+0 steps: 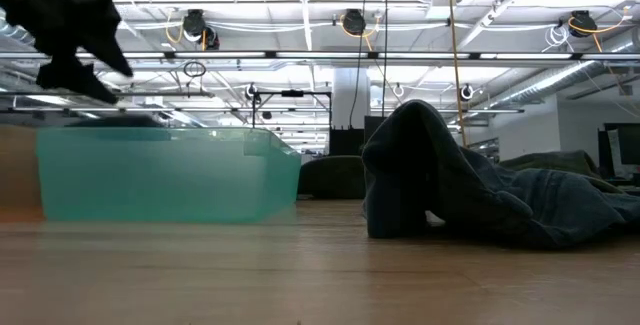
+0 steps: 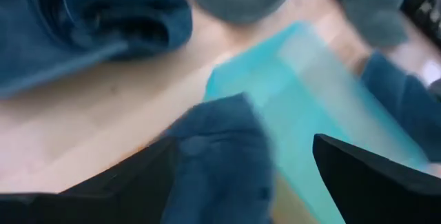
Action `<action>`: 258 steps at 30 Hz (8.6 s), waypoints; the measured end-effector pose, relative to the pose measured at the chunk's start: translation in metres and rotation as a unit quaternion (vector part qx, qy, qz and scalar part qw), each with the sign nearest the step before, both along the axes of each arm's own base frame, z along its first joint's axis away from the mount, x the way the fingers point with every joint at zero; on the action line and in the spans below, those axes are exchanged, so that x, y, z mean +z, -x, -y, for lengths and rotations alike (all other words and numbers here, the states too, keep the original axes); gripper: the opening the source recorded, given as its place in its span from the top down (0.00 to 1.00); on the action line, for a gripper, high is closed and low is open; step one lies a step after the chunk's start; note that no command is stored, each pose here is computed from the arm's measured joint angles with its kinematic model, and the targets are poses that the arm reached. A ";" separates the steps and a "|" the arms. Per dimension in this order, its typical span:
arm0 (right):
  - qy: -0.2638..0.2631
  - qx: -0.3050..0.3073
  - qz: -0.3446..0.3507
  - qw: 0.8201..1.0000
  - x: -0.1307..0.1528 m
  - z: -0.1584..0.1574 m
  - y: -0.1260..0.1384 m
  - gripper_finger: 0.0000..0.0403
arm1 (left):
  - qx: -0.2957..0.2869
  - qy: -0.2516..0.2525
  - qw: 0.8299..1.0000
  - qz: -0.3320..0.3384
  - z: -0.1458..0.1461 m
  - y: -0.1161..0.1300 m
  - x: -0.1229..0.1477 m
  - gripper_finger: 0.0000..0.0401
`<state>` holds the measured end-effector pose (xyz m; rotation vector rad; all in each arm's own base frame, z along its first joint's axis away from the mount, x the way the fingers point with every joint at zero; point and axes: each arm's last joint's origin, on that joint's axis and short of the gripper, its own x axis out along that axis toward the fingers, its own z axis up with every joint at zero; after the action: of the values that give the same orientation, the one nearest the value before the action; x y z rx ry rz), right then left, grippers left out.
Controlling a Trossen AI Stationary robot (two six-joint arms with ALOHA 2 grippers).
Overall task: Pick & Place hat
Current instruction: Put the top right blue cap into the orange bin, then put the bottom blue cap into the orange bin
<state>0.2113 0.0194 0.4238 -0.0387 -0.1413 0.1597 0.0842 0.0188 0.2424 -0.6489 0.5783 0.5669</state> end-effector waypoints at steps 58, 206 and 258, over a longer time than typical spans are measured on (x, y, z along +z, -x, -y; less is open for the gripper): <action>0.006 0.000 -0.024 1.000 -0.005 0.000 -0.001 0.58 | 0.044 0.192 0.956 -0.217 0.002 -0.081 -0.024 0.14; -0.351 0.105 -0.570 0.736 -0.276 0.160 -0.091 0.23 | -0.240 -0.058 0.880 0.406 0.010 -0.081 0.147 0.09; -0.282 0.209 -0.612 0.709 -0.235 0.087 -0.085 1.00 | -0.253 -0.084 0.867 0.421 0.011 -0.080 0.151 0.09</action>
<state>0.2960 -0.0681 0.1890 0.7260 1.1675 0.5637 0.1647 0.0079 0.3936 -0.4865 -0.1420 -0.1870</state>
